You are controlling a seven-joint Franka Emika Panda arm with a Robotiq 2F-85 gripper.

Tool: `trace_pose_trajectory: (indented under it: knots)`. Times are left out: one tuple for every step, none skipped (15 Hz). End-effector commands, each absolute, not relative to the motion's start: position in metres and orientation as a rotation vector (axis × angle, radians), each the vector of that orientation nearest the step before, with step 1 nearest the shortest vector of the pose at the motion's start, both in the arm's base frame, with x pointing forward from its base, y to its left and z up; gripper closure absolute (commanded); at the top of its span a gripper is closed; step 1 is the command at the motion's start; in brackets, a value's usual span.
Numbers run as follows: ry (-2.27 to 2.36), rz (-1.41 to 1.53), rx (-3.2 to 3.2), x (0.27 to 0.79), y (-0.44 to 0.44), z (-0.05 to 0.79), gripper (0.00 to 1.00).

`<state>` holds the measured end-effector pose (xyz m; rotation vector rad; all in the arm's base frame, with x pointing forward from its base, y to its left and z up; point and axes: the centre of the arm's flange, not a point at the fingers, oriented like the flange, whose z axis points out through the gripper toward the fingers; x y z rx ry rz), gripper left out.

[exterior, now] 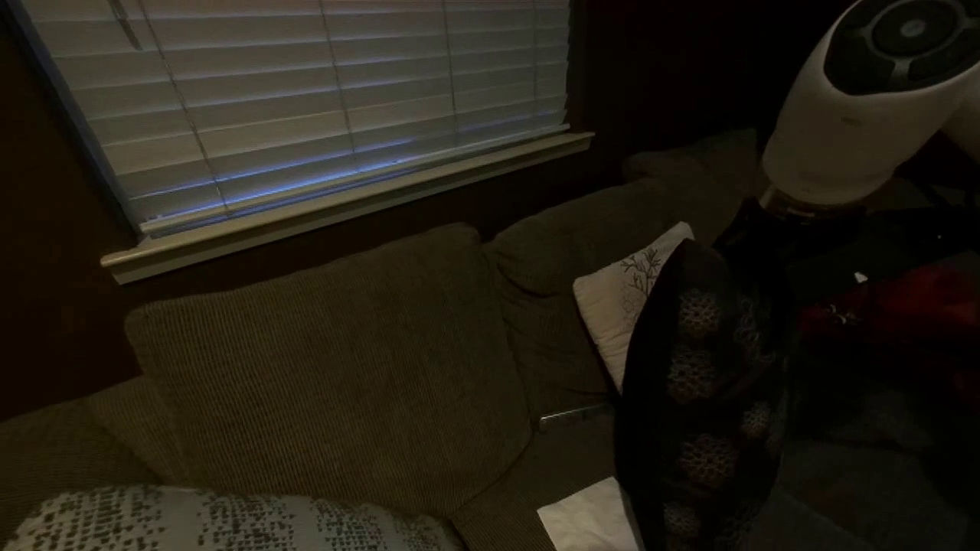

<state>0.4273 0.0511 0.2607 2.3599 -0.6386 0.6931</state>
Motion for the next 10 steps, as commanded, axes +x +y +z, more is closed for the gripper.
trace_pose_trajectory:
  knots:
    - [-0.604, 0.778, 2.326, 0.418, 0.024, 0.295, 0.99]
    - [-0.61, 0.778, 2.332, 0.42, 0.019, 0.295, 0.99]
    - [-0.618, 0.775, 2.335, 0.421, 0.014, 0.294, 0.99]
    - [-0.628, 0.765, 2.333, 0.421, 0.009, 0.294, 0.99]
    - [-0.636, 0.757, 2.328, 0.421, 0.003, 0.293, 0.99]
    - [-0.643, 0.745, 2.32, 0.421, -0.003, 0.291, 0.99]
    - [-0.646, 0.737, 2.311, 0.421, -0.008, 0.29, 0.99]
    - [-0.654, 0.728, 2.303, 0.421, -0.014, 0.288, 0.99]
    - [-0.659, 0.718, 2.3, 0.421, -0.019, 0.287, 0.99]
    - [-0.669, 0.707, 2.296, 0.421, -0.025, 0.284, 0.99]
